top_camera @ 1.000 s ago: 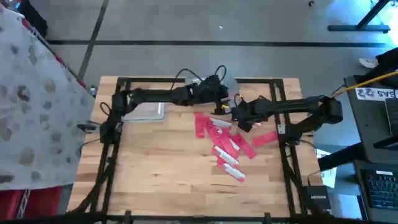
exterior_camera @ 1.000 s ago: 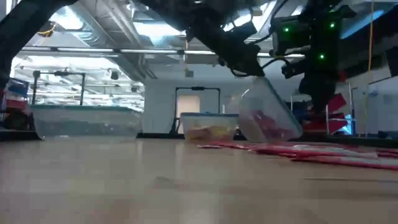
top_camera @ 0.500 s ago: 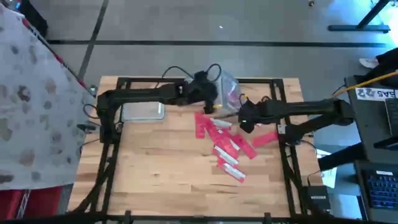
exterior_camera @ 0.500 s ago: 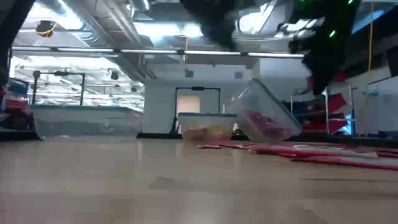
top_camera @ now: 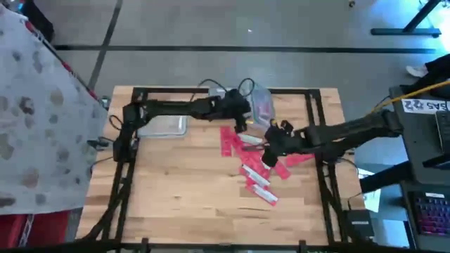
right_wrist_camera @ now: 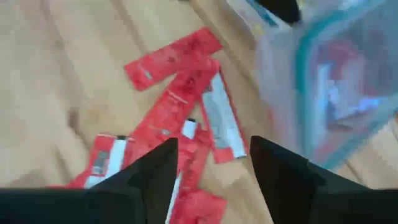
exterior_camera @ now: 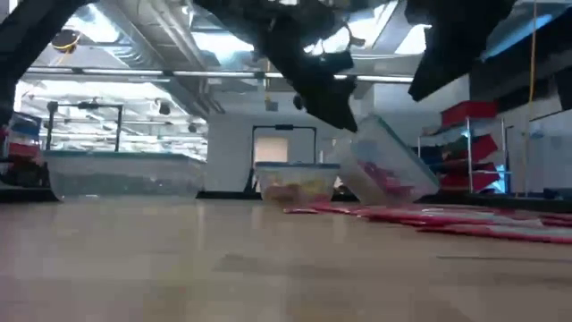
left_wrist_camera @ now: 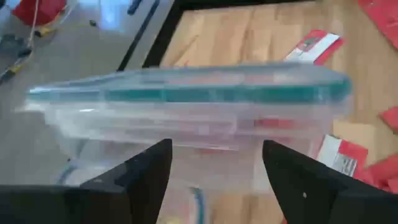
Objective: Sort candy
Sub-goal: Move the rectangular transparent bin
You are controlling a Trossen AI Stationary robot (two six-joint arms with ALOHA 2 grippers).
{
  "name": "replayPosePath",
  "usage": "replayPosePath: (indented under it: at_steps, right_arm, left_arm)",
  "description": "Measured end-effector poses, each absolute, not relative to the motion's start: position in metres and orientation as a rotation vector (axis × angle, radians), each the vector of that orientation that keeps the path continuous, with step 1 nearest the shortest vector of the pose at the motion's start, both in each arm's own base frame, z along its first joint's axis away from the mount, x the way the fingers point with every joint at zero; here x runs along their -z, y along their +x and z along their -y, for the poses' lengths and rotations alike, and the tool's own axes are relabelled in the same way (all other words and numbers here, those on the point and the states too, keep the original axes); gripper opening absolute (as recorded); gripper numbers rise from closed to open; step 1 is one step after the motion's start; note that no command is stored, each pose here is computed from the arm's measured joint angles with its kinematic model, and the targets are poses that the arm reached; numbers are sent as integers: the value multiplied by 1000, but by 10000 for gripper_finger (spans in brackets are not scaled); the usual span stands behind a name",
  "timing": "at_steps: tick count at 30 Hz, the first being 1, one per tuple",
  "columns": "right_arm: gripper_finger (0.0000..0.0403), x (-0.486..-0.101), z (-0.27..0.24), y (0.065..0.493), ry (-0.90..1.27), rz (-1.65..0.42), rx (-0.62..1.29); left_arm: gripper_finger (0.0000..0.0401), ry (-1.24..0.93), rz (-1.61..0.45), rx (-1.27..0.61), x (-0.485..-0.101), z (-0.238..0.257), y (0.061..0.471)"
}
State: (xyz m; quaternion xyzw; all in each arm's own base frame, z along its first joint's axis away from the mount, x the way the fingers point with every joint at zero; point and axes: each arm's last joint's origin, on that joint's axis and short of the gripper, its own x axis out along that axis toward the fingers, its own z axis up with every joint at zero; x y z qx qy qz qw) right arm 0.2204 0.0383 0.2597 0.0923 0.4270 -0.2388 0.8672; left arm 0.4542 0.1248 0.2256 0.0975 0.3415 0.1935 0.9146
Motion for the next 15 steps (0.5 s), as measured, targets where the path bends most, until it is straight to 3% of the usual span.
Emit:
replayPosePath:
  at_steps: [10,15]
  right_arm:
    - [191,-258,-47,213,231,-886,587]
    - [191,-245,-43,200,279,-982,682]
  left_arm:
    - [238,193,-625,-430,-198,-137,470]
    - [238,291,-649,-521,-217,-126,465]
